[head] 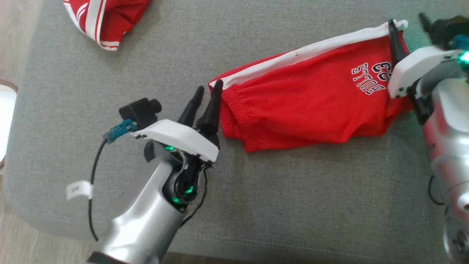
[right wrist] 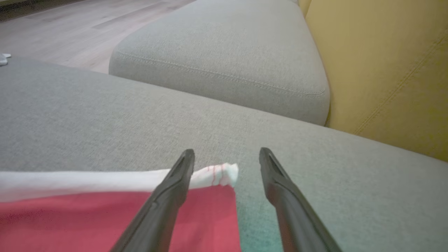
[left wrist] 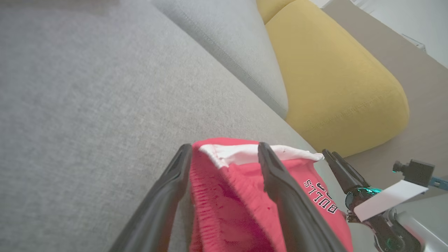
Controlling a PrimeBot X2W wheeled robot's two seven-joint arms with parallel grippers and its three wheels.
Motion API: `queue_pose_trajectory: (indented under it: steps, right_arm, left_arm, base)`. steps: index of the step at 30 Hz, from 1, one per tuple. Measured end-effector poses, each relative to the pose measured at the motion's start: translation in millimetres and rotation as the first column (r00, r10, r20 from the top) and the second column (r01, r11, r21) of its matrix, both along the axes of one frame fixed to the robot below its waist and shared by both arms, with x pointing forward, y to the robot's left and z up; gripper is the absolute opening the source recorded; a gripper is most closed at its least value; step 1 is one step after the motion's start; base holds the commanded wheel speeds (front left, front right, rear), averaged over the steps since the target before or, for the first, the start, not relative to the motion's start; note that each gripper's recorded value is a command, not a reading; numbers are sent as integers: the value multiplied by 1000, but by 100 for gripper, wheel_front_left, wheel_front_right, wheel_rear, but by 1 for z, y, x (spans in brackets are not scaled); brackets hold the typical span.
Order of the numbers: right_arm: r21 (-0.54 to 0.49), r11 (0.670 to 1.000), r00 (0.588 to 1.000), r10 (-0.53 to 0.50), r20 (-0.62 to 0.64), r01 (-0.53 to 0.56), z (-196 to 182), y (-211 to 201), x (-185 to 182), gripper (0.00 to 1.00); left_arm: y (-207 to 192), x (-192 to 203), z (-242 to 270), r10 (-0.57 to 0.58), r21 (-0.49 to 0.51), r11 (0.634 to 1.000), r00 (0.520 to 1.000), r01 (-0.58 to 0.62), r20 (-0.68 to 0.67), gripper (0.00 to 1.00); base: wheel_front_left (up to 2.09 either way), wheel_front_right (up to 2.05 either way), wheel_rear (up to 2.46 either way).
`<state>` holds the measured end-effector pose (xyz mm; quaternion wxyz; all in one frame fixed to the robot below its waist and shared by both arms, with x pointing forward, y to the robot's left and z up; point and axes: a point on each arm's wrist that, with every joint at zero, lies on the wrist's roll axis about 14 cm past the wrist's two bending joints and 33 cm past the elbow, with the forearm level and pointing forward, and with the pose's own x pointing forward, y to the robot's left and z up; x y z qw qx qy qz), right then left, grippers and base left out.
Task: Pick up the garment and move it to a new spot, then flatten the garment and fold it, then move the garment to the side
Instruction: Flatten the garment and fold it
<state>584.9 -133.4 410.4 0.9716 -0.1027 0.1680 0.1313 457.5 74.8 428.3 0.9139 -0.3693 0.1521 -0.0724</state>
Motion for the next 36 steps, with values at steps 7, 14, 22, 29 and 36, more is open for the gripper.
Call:
queue_pose_trajectory:
  steps: [7,14,22,29,36]
  right_arm:
    - [-29,999,999,16,49,-15,20,-7,0,100]
    - [-67,998,998,25,60,-21,34,-23,-13,100]
    - [-28,1000,991,-2,-131,-1,2,-22,-49,100]
    - [22,1000,950,-4,-313,11,-20,-20,-65,100]
    - [18,999,890,-18,-456,29,-38,-33,-73,100]
  left_arm:
    - [31,-22,10,17,189,981,995,-36,99,100]
    - [48,-46,27,36,327,940,983,-94,179,100]
    - [43,-45,38,24,352,930,974,-105,227,100]
    - [29,-39,34,-5,340,938,973,-75,229,100]
    - [25,-35,26,-18,335,940,977,-56,214,100]
  base:
    - [0,0,0]
    - [0,0,0]
    - [0,0,0]
    - [0,0,0]
    - [0,0,0]
